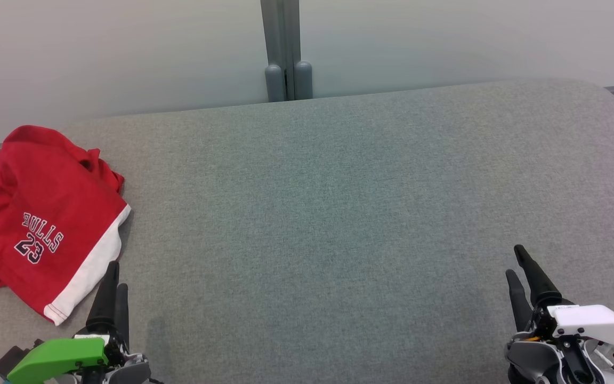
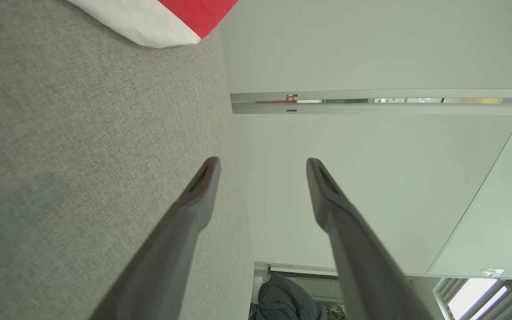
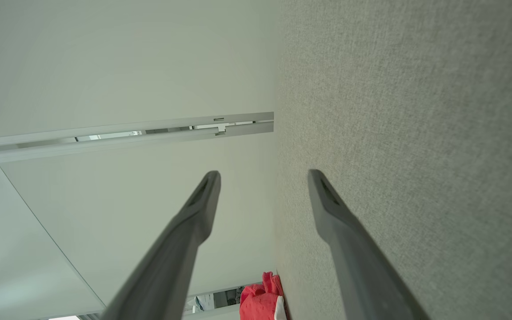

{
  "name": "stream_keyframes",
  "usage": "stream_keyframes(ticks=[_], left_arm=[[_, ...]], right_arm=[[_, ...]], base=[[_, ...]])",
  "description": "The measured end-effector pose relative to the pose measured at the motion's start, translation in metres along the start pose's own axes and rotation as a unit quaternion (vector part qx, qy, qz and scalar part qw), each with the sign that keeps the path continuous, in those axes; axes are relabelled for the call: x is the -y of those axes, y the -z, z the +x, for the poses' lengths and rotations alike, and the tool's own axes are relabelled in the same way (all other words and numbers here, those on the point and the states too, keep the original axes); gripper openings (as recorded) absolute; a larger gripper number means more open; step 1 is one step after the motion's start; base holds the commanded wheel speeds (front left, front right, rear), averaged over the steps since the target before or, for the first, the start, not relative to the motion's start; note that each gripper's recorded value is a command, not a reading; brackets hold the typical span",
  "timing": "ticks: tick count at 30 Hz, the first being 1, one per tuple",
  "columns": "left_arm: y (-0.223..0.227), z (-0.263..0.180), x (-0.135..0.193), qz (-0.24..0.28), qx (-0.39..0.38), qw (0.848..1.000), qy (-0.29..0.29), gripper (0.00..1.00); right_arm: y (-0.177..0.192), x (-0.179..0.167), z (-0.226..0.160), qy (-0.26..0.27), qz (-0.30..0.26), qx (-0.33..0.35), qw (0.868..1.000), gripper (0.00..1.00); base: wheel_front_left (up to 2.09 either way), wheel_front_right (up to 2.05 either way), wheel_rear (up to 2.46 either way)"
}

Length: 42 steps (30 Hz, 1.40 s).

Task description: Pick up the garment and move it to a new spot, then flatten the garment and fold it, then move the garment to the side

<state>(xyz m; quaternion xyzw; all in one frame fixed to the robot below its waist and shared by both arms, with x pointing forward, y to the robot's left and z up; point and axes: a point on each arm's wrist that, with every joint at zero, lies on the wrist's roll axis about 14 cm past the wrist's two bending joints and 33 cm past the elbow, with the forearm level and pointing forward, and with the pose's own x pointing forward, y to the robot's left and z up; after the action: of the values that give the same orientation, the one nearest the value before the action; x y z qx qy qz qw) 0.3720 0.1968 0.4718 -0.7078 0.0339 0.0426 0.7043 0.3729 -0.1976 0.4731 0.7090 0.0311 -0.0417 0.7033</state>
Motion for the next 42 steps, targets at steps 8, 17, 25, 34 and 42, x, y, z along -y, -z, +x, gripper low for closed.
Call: stream_keyframes(ticks=[8, 17, 25, 34, 42], left_arm=[[-0.002, 0.001, 0.007, 0.060, 0.010, 0.998, 0.009, 1.00], [-0.003, 0.002, 0.019, 0.149, 0.020, 0.988, 0.024, 1.00], [0.000, 0.000, 0.028, 0.247, 0.025, 0.968, 0.039, 1.00], [0.003, -0.002, 0.031, 0.331, 0.026, 0.942, 0.045, 1.00], [0.007, -0.003, 0.035, 0.409, 0.027, 0.911, 0.052, 1.00]], right_arm=[[0.002, -0.008, 0.001, -0.011, -0.046, 0.005, 0.999, 1.00], [0.007, -0.018, 0.002, -0.026, -0.131, 0.005, 0.991, 1.00], [0.013, -0.028, 0.002, -0.043, -0.217, 0.007, 0.975, 1.00], [0.017, -0.032, 0.000, -0.053, -0.273, 0.010, 0.961, 1.00], [0.022, -0.037, -0.001, -0.066, -0.330, 0.010, 0.941, 1.00]], base=[[0.00, 0.00, 0.00], [0.00, 0.00, 0.00], [0.00, 0.00, 0.00], [0.00, 0.00, 0.00], [0.00, 0.00, 0.00]])
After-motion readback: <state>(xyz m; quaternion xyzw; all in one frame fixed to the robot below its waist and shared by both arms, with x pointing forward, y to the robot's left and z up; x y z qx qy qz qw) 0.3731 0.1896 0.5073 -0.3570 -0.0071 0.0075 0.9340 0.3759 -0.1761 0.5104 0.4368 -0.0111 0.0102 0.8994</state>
